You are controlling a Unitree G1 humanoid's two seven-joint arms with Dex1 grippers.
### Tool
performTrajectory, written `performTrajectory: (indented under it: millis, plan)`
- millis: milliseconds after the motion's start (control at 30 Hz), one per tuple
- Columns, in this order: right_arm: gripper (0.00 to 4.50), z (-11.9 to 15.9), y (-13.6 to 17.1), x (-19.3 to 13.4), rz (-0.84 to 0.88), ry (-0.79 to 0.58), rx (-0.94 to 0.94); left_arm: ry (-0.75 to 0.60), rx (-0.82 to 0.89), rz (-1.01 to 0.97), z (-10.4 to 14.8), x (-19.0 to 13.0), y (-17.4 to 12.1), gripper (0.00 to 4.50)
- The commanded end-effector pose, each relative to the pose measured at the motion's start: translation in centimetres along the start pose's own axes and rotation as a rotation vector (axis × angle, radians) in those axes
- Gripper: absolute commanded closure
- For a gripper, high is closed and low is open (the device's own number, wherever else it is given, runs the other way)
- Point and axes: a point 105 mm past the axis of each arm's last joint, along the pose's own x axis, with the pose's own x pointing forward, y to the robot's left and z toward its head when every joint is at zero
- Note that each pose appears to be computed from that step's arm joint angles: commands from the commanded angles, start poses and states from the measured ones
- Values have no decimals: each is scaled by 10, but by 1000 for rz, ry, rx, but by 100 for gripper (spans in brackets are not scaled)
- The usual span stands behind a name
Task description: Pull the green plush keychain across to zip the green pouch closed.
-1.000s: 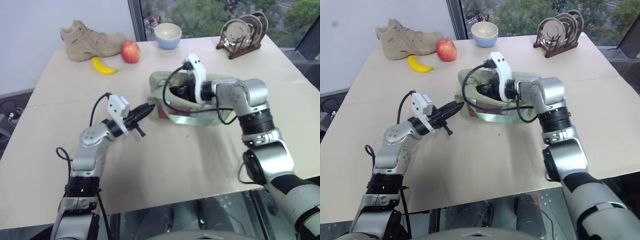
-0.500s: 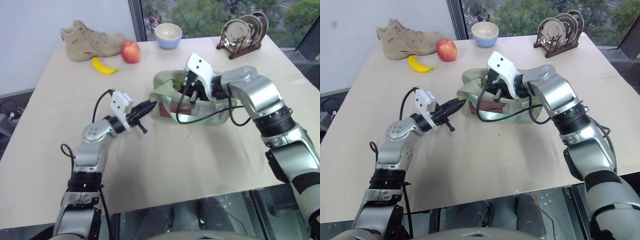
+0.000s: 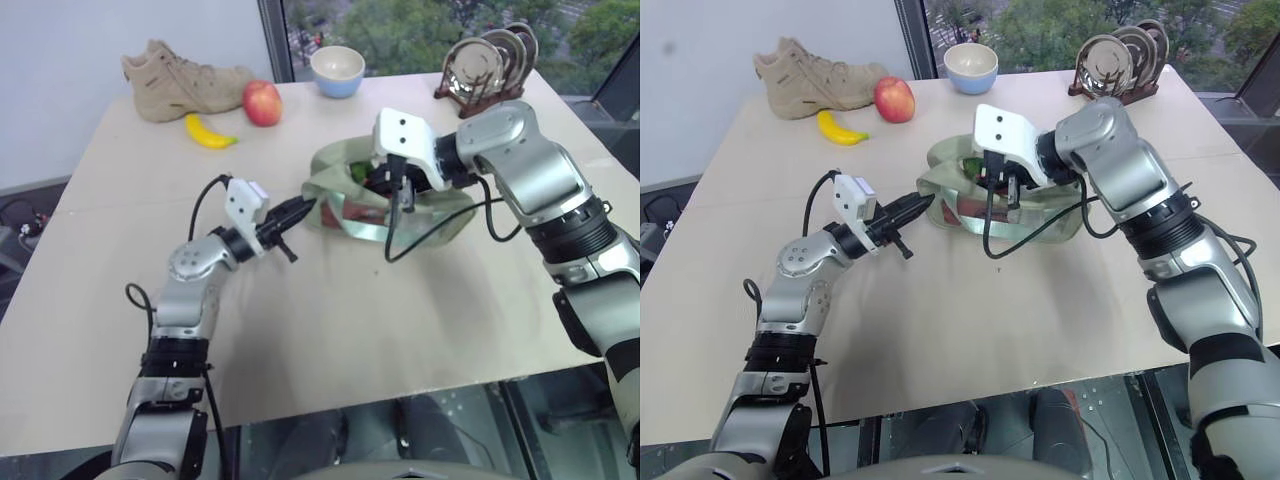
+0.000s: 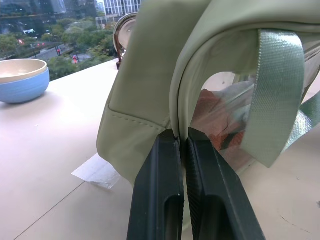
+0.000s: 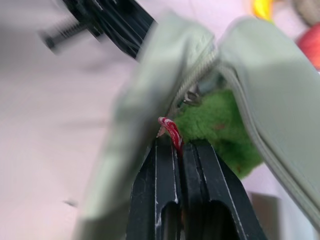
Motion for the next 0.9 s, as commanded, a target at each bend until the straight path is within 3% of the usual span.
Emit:
performTrajectory:
  millis: [33, 400, 533, 600, 667, 767, 900]
  plan:
    - [446, 35, -13, -24, 38, -199, 231, -24, 33, 24, 8, 3, 6, 450]
    - [446, 44, -23, -47, 151, -433, 785, -28, 26, 22, 4, 5, 1, 450]
    - [446, 42, -24, -53, 144, -482, 896, -26, 20, 23, 2, 4, 0, 450]
    - [446, 40, -24, -54, 131, -484, 916, -27, 14, 22, 1, 4, -2, 450]
    - [446, 29, -21, -49, 64, -401, 866, -27, 10, 24, 1, 4, -2, 450]
    - [446, 12, -16, -44, -62, -233, 661, -28, 4, 28, 1, 4, -3, 450]
    - [446, 22, -23, -62, -154, -239, 560, -2, -5, 46, -5, 1, 1, 450]
